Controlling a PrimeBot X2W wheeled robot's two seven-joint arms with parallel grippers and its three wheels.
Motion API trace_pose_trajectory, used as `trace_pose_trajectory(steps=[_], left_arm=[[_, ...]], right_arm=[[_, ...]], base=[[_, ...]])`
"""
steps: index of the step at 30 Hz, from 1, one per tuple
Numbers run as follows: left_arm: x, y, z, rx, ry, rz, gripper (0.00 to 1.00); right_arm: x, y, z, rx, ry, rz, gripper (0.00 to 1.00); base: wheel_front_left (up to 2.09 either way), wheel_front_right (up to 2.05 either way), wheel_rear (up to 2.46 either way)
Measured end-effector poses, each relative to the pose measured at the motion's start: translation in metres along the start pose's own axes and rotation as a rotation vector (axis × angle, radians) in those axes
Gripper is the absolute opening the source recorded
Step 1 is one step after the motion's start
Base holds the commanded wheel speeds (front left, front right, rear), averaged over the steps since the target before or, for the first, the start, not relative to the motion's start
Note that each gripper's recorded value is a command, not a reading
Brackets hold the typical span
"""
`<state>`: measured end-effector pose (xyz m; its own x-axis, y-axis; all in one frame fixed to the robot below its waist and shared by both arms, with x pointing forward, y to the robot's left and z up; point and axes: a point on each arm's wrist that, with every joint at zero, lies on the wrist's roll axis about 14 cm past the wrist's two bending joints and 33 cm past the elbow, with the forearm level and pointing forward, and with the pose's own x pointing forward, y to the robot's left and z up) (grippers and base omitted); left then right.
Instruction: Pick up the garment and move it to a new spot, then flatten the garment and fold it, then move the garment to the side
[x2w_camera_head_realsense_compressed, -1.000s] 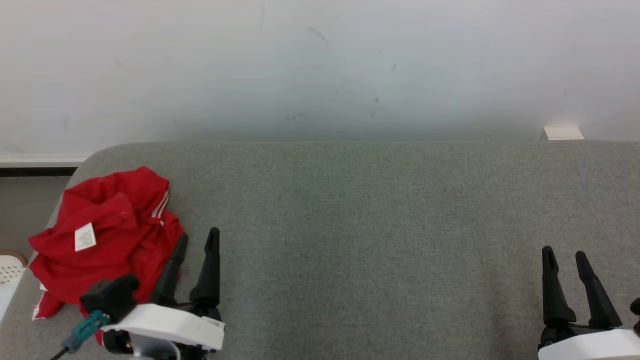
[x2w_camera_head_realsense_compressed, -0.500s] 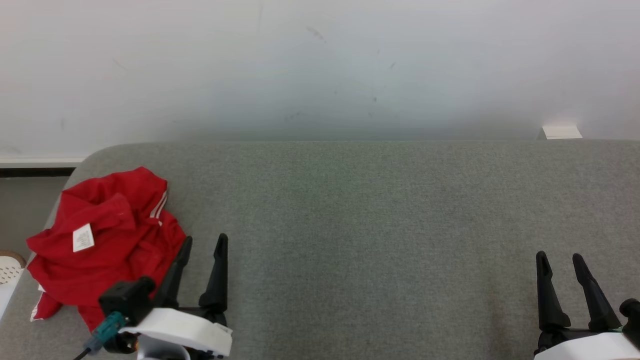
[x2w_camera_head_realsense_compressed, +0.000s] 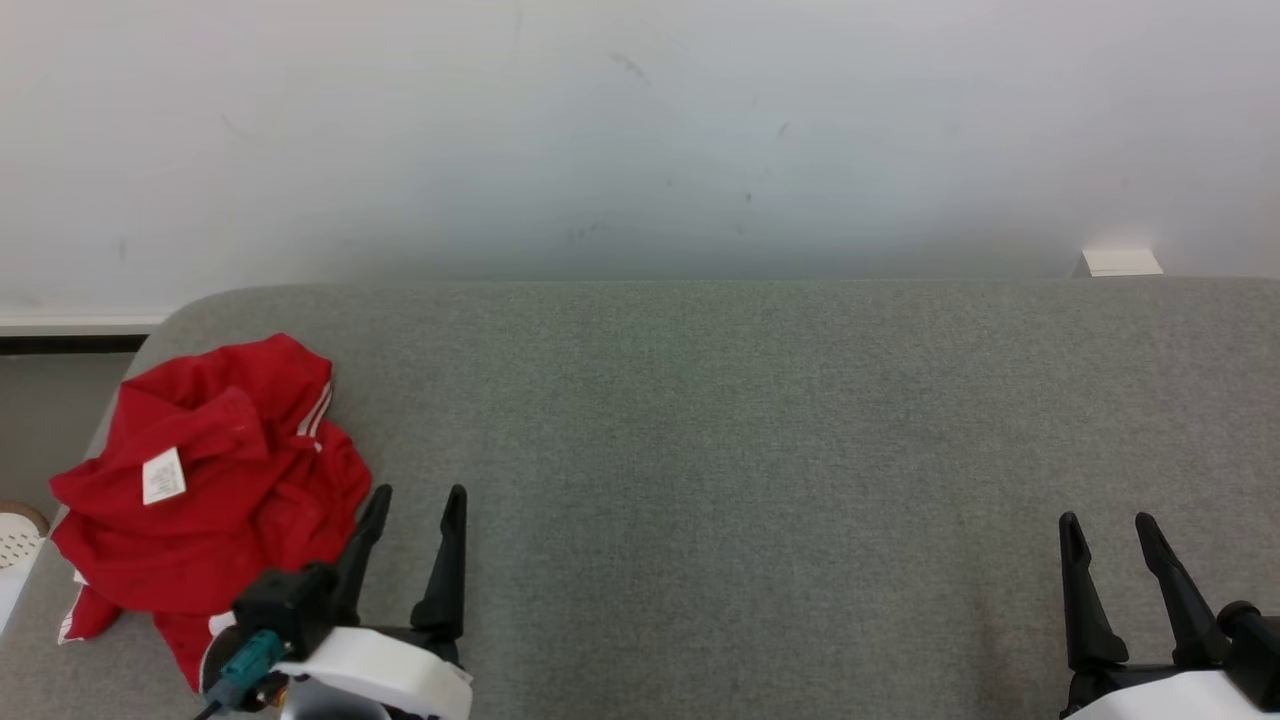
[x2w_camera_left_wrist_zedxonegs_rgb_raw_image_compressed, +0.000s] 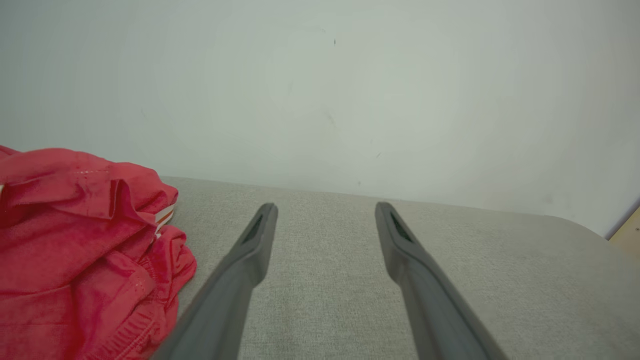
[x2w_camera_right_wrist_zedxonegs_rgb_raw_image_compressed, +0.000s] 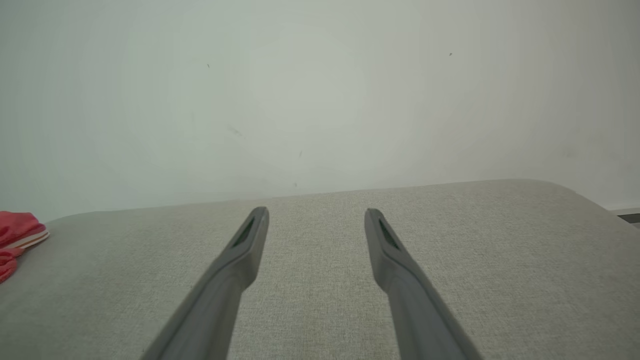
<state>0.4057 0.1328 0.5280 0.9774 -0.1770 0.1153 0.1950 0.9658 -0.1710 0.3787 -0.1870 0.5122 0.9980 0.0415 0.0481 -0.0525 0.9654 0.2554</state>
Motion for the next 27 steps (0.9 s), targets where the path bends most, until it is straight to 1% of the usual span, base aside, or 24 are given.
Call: trace_pose_trajectory(steps=[20, 27], left_arm=[[-0.0027, 0.0022, -0.0088, 0.136, 0.015, -0.005, 1.0], [-0.0014, 0.0016, -0.0077, 0.166, 0.008, -0.011, 1.0]], right_arm=[[-0.0034, 0.0016, -0.0022, -0.093, 0.008, 0.008, 1.0], [-0.0024, 0.0035, -0.0009, -0.127, 0.0, 0.015, 1.0]], base=[[0.0, 0.0, 0.0], [0.0, 0.0, 0.0]])
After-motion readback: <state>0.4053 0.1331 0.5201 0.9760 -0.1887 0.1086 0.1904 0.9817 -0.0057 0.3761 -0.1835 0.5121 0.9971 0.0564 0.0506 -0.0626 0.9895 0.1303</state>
